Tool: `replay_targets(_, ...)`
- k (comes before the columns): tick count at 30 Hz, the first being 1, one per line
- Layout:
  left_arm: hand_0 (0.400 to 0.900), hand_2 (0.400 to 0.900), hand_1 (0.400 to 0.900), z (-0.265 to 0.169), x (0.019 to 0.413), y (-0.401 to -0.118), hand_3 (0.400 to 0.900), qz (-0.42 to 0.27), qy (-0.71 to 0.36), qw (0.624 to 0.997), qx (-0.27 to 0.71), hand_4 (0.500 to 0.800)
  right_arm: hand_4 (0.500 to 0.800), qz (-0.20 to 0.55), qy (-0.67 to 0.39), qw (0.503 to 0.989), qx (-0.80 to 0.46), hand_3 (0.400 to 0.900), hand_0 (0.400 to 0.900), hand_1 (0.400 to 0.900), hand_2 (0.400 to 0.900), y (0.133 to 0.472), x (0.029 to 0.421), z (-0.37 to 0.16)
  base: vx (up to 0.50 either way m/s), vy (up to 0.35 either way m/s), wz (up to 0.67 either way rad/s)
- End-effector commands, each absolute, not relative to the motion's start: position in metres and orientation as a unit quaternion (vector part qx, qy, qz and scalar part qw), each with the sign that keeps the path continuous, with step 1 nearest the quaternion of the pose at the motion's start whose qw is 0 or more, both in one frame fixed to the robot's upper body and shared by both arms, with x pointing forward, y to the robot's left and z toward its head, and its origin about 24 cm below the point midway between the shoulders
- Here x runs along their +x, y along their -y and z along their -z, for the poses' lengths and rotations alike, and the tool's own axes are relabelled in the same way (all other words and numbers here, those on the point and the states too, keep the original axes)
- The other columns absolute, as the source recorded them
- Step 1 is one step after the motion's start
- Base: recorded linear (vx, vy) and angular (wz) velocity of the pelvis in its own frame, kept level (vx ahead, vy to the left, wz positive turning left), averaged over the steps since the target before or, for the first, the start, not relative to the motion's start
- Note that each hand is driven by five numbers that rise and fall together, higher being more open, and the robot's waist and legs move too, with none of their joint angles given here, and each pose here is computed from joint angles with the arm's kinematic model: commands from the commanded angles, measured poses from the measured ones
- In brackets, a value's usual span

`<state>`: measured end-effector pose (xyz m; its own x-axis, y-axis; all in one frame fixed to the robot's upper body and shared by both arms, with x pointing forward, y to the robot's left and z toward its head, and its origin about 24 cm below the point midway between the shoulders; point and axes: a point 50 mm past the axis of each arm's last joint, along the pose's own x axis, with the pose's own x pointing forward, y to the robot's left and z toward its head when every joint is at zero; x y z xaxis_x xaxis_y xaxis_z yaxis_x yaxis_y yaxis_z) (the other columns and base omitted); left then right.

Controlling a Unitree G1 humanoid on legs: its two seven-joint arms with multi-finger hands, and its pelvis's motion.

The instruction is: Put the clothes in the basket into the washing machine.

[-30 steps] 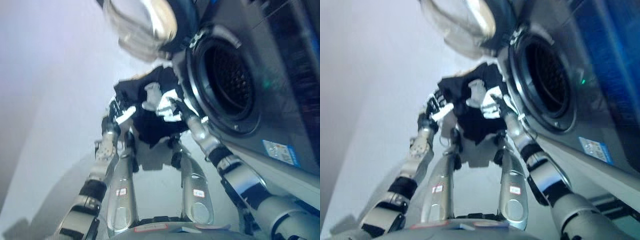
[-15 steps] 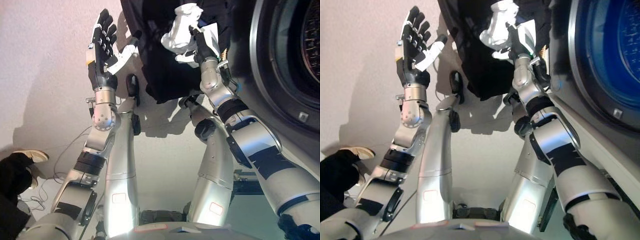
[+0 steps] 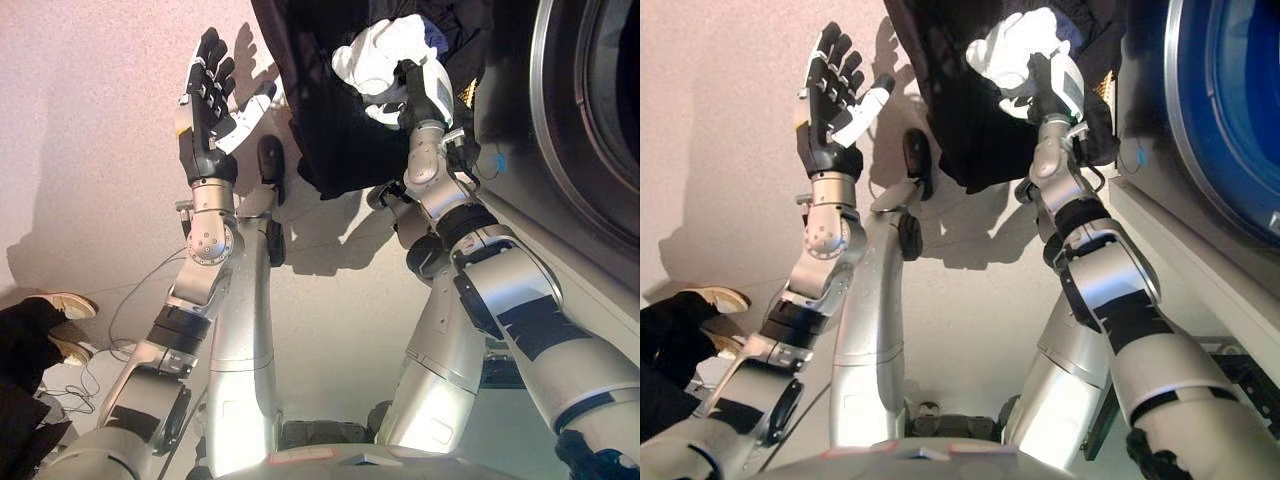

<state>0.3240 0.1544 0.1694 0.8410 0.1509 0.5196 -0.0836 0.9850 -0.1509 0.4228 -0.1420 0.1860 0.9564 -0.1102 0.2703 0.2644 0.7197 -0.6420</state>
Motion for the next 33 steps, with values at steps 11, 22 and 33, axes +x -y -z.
replay_targets(11,0.9,0.9,0.9,-0.159,0.301,-0.177,0.9,-0.138,0.291,0.942,-0.09,0.8,0.5,0.033,0.289,0.943,-0.16,0.4,0.4,0.4,0.4,0.139,0.361,-0.194,0.009,0.005,-0.2)
replay_targets(22,0.9,0.9,0.9,-0.14,0.291,-0.194,0.9,-0.175,0.266,0.945,-0.078,0.8,0.5,0.137,0.408,0.894,0.122,0.4,0.4,0.4,0.4,0.198,0.303,-0.219,-0.016,0.022,-0.18)
replay_targets(33,0.9,0.9,0.9,-0.14,0.293,-0.187,0.9,-0.195,0.269,0.938,-0.098,0.8,0.5,0.375,0.397,0.791,0.276,0.4,0.4,0.4,0.4,0.234,0.329,-0.243,0.017,0.018,0.01)
